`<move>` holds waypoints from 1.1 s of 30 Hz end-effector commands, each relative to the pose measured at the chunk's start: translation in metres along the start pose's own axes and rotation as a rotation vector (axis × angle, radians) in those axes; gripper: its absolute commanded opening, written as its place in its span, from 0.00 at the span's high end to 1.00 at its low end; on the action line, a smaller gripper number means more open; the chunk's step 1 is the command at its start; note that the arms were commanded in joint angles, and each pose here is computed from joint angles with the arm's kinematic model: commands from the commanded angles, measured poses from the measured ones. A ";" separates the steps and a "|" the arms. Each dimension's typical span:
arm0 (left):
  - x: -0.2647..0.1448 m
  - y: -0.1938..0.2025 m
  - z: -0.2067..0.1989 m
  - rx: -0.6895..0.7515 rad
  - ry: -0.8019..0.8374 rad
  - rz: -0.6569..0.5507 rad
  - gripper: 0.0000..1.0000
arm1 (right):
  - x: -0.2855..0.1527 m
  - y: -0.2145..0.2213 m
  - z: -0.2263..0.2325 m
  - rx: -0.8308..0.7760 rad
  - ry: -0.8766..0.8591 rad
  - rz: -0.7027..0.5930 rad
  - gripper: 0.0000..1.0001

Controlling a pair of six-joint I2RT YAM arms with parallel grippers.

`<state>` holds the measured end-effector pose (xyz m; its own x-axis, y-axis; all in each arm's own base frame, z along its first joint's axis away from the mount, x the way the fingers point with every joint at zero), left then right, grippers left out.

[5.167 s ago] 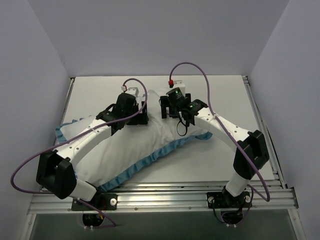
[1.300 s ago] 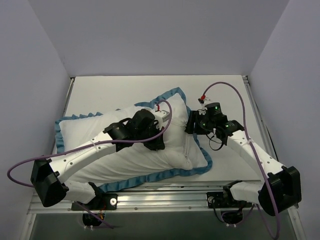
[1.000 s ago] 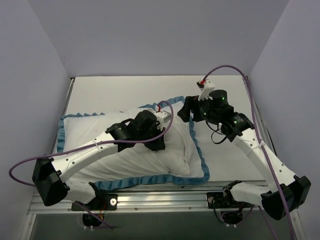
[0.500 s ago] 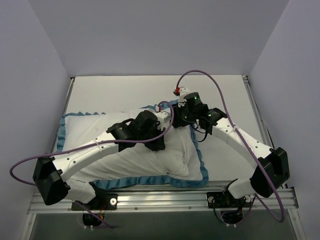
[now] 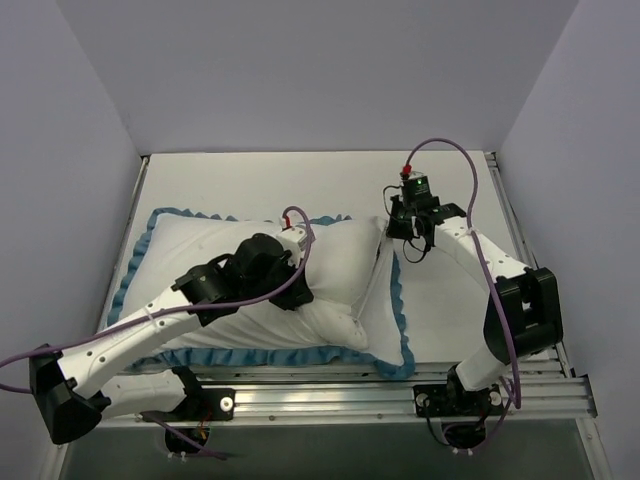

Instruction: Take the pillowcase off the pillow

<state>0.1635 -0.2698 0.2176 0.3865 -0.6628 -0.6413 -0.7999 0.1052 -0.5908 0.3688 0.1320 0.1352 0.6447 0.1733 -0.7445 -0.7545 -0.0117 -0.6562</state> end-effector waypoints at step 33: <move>-0.044 -0.084 0.048 -0.263 -0.382 -0.373 0.03 | -0.116 0.018 0.078 -0.014 -0.437 -0.153 0.00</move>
<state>0.2565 -0.2746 0.2836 0.7103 -0.4921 -0.5033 -0.6545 -0.1985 -0.7296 0.2887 0.1693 0.2349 0.7008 0.5271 -0.4806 -0.6040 0.0800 -0.7930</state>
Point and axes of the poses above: each gripper's point midway between its finger pads, its own x axis out along the fingers, its own z axis along the line the jaws close on, y = z × x, the point moved 2 cm from there along -x, back along the fingers, and after that the axes turned 9 degrees about -x, right-handed, at the moved point
